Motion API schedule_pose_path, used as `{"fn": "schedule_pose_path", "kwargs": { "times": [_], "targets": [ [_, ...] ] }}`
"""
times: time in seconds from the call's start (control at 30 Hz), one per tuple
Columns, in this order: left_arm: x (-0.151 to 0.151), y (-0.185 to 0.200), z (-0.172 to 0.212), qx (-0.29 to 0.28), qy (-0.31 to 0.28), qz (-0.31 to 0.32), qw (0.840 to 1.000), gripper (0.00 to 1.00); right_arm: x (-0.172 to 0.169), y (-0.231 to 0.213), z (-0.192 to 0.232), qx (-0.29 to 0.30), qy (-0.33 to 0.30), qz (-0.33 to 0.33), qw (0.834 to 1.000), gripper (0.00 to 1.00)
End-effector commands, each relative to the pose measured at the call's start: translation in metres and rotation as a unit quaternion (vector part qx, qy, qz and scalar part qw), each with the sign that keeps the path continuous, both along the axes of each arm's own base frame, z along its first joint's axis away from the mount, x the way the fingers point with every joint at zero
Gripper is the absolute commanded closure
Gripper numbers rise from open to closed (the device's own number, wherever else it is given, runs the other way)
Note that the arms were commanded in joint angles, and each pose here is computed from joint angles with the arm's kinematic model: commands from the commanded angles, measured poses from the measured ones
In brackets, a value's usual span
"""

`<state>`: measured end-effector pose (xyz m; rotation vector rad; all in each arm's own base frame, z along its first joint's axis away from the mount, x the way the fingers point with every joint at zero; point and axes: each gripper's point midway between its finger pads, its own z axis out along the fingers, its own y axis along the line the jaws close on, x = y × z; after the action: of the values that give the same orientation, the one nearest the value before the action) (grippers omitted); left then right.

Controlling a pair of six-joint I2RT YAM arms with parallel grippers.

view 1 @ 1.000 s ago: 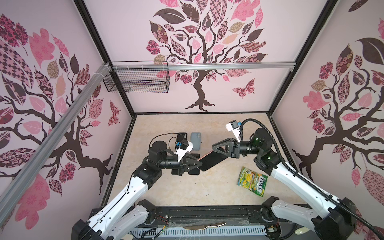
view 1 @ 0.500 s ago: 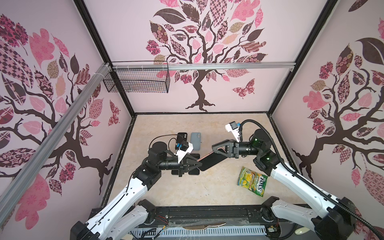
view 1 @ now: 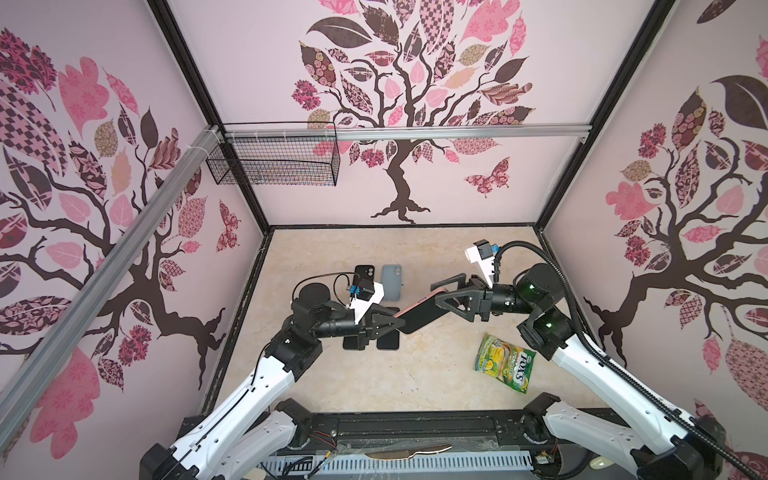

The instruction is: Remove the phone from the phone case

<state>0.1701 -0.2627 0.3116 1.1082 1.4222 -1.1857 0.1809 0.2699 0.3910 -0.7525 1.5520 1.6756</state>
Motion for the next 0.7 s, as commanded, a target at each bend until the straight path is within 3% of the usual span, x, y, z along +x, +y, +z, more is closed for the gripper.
{"fn": "schedule_pose_path", "kwargs": {
  "times": [0.0, 0.47, 0.67],
  "targets": [
    [-0.0026, 0.0004, 0.0087, -0.016, -0.021, -0.005, 1.000, 1.00, -0.0038, 0.0003, 0.0043, 0.004, -0.016, 0.008, 1.000, 0.39],
    [-0.0059, -0.0013, 0.0094, -0.014, -0.025, -0.014, 1.000, 1.00, 0.0024, 0.0033, -0.0040, -0.005, 0.009, 0.006, 1.000, 0.59],
    [-0.0068, -0.0019, 0.0080, -0.011, -0.025, -0.016, 0.999, 1.00, 0.0044, 0.0040, -0.0050, -0.006, 0.017, 0.004, 1.000, 0.62]
  ]
}}
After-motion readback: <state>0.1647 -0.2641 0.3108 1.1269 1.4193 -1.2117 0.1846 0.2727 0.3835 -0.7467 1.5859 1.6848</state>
